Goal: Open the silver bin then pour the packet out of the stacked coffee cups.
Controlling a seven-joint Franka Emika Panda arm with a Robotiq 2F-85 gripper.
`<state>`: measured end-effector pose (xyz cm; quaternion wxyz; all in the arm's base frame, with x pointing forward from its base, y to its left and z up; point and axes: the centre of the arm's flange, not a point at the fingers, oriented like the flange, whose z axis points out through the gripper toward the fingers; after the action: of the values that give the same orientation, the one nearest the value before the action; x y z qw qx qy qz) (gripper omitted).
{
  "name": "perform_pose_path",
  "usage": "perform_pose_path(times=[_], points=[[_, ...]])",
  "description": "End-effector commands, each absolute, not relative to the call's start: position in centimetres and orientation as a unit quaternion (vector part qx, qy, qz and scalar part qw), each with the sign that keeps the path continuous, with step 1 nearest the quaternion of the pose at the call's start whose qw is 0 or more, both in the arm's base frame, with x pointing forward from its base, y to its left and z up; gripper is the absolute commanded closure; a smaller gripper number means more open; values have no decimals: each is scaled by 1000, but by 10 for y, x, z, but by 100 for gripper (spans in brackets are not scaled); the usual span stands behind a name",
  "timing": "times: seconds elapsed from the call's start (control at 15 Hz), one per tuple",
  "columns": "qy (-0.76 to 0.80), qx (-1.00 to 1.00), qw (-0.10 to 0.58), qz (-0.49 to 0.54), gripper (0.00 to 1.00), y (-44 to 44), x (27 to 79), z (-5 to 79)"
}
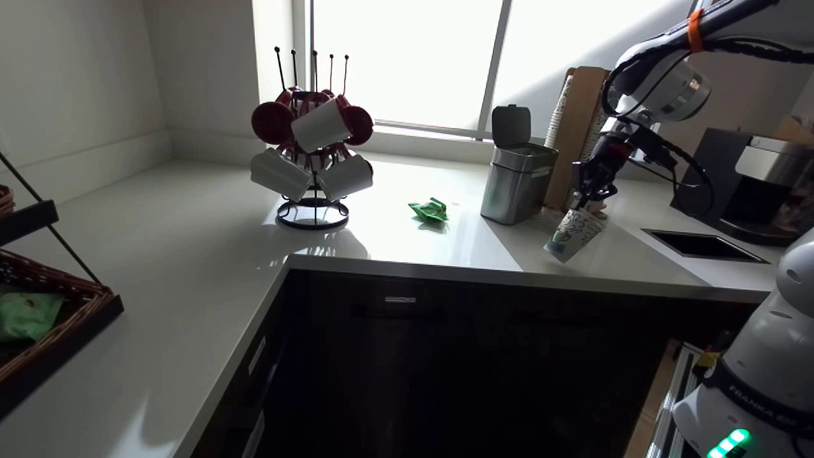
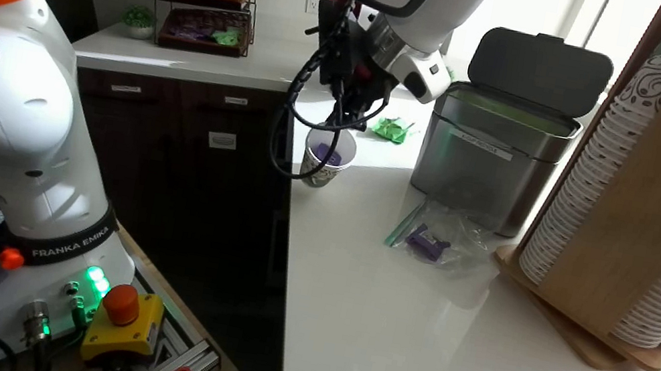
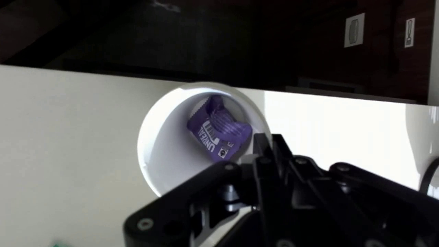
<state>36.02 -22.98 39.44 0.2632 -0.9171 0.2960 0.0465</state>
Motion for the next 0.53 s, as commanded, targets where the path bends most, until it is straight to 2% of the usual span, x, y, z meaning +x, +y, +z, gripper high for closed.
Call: perform_pose_path(times=[0.0, 0.47], points=[[320, -902, 286, 43, 99, -236, 368, 381], [381, -883, 261, 79, 99, -246, 366, 358]])
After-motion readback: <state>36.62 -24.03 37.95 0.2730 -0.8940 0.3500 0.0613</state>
